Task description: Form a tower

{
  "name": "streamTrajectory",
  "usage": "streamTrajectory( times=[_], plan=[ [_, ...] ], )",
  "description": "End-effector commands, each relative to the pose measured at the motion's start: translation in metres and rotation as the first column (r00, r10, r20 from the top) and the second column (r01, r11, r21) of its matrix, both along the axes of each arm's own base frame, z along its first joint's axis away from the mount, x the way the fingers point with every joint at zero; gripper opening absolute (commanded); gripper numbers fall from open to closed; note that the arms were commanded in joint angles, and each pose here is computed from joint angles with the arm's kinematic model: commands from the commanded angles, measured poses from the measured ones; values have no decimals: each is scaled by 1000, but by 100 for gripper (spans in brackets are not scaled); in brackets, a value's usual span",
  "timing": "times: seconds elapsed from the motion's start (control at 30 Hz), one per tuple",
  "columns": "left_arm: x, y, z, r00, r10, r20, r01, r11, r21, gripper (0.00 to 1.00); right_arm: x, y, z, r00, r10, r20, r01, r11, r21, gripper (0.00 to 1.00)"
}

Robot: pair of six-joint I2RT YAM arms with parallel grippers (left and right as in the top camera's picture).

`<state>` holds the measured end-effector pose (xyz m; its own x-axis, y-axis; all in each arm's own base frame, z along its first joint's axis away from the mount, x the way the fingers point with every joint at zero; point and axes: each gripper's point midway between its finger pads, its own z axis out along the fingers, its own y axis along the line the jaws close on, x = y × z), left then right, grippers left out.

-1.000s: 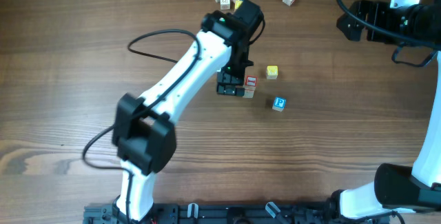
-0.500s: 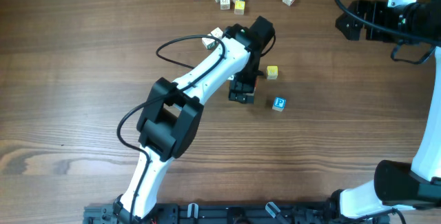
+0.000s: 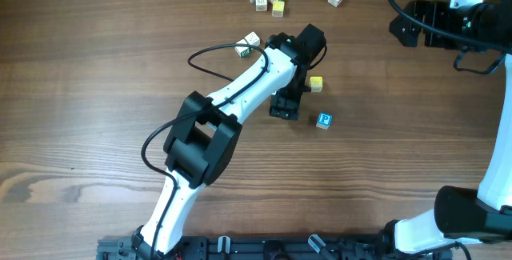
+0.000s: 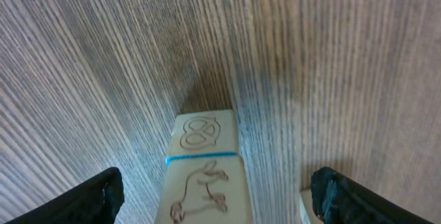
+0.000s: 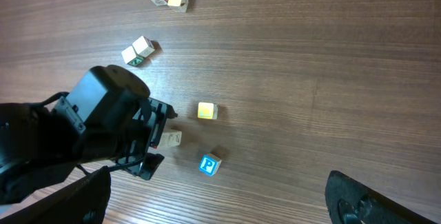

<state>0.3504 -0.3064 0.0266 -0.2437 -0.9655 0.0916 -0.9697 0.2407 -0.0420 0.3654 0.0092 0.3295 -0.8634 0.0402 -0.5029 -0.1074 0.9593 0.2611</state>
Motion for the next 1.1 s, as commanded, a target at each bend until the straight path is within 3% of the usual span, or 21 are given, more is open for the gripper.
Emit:
streamTrajectory(
  times=[0.0,0.17,0.37,0.63,1.07],
  plan=[
    [1,1,-9,1000,-9,3,9,1000,25,87,2,2,-4,1000,23,-7,-23,1000,7,100],
    [2,0,-15,1000,-9,2,9,1000,25,80,2,2,-4,1000,23,-9,-23,1000,8,100],
    [2,0,-15,1000,-9,1,9,1000,26,63,2,2,-5,1000,23,-10,-23,1000,8,100],
    [1,1,-15,1000,-9,-2,9,1000,29,51,2,2,-5,1000,23,-10,-23,1000,8,100],
    [1,1,-15,1000,-9,-2,9,1000,29,40,1,2,-5,1000,25,-12,-25,1000,7,99]
  ],
)
